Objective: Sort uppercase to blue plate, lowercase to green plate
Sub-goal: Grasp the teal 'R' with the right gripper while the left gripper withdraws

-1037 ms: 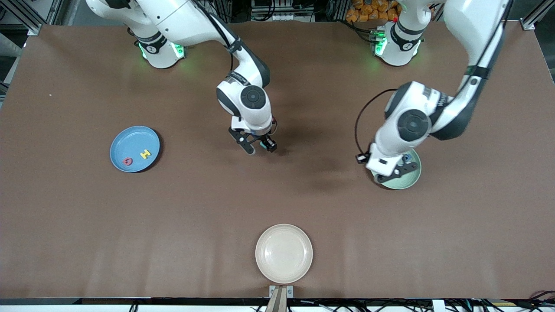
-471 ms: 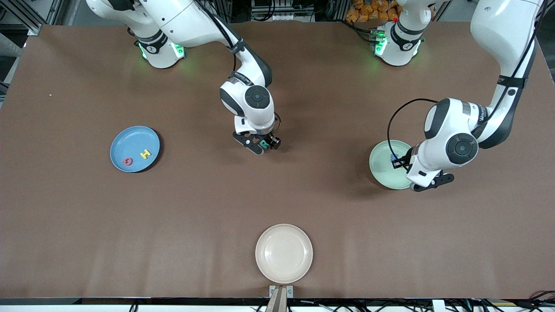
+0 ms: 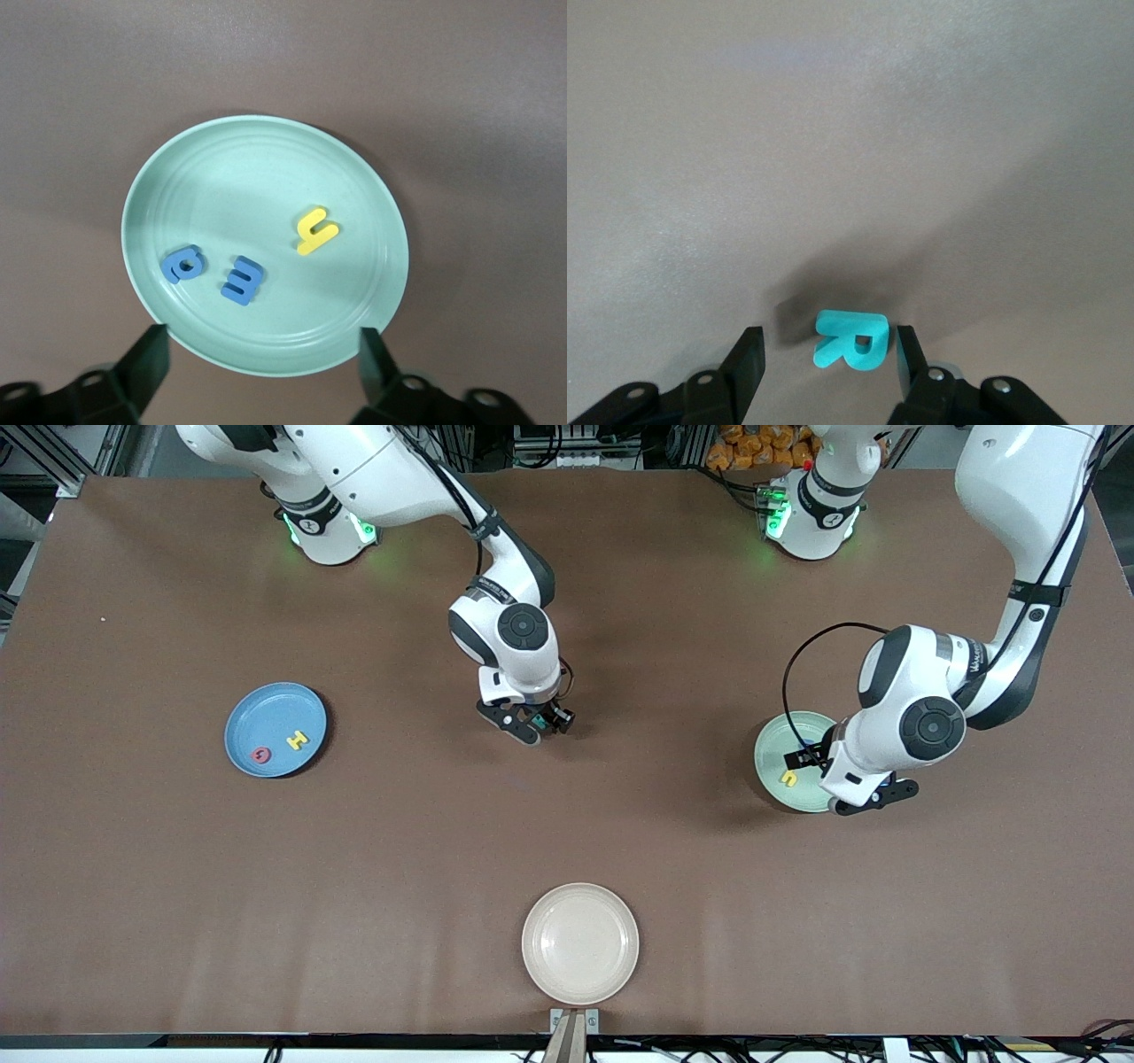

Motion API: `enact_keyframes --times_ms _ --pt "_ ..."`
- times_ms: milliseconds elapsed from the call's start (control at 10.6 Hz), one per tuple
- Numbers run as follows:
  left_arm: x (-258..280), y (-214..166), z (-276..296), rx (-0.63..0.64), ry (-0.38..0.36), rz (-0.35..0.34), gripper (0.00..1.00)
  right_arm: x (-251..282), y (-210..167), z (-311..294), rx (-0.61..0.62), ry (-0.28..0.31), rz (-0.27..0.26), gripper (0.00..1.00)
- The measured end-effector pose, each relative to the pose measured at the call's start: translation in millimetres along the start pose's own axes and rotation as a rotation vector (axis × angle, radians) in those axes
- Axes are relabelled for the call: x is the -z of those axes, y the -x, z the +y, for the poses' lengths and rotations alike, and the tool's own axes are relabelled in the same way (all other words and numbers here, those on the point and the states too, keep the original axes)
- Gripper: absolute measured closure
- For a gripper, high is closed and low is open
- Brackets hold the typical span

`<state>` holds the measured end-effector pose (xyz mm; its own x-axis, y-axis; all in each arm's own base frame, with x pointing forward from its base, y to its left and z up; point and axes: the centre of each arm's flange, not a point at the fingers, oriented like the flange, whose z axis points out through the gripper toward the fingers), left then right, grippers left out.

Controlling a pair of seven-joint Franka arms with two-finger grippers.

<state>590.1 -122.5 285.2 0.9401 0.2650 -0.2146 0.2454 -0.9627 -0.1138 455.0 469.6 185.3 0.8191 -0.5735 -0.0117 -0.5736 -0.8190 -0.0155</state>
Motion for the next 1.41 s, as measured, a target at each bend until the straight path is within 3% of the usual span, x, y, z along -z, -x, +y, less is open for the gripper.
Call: enact_keyframes --times_ms 283,566,849,1414 --pt "53 1 -1 0.006 -0.037 -0.023 0.0 -11 1 3 0.021 -0.013 0.0 0.32" --pt "69 8 13 -0.018 -0.037 -0.013 0.0 -11 1 3 0.045 -0.013 0.0 0.33" --pt "87 14 24 -0.032 -0.022 -0.019 0.0 -8 0 3 0.057 -0.013 0.0 0.47" --pt "122 35 52 -0.07 0.022 -0.033 0.0 -6 -4 4 0.071 -0.012 0.002 0.61"
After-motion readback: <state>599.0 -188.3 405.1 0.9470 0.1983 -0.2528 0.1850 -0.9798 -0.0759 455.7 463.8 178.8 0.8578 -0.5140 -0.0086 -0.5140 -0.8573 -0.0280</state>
